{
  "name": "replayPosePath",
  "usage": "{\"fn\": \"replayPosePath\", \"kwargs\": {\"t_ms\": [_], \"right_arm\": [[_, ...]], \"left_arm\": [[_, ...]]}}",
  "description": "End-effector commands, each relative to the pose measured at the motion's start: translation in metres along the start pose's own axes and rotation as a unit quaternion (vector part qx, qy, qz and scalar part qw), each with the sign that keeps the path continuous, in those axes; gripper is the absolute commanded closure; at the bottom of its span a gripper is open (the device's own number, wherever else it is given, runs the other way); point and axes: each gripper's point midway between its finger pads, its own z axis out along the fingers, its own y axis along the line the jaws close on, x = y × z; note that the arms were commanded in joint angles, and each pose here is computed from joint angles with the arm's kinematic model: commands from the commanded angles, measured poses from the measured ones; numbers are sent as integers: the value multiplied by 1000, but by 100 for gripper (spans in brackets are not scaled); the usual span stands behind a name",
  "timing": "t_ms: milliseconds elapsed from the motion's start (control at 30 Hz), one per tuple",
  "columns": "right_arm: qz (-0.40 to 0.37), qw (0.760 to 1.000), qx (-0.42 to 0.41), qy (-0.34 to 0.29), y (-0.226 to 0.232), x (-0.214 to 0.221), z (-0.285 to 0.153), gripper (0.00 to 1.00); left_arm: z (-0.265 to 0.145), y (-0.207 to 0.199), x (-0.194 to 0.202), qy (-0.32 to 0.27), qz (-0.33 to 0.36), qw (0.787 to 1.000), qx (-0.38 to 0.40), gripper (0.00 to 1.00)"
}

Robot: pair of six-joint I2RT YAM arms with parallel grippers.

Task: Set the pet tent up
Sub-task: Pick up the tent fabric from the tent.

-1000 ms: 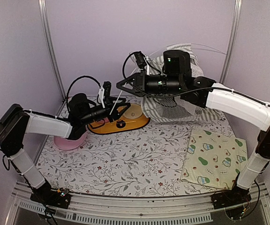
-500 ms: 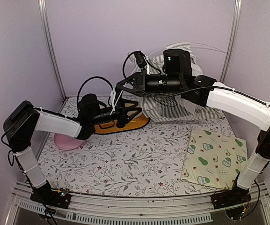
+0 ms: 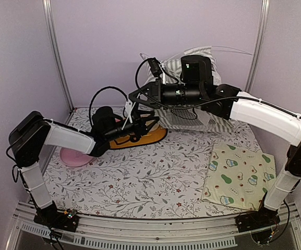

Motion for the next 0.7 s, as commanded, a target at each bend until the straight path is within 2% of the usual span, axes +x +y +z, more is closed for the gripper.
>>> {"fn": "replayPosePath", "kwargs": {"t_ms": [0,167,467,667], "right_arm": [[-44,998,-24,-30,28,-20,-11,100],[-44,998,-24,-26,27,-18,-7,100],[-44,999,-18,-25,28,-17,-3,100],[-47,999,-13,-24,29,-17,-2,100]], "left_arm": [[-18,-8,-23,-34,22,999,-4,57],[-34,-10,-22,-37,36,999,-17,53],[-9,-13,-17,-20,40,999,22,51],[-6,-24,-10,-8,31,998,56,51]]}}
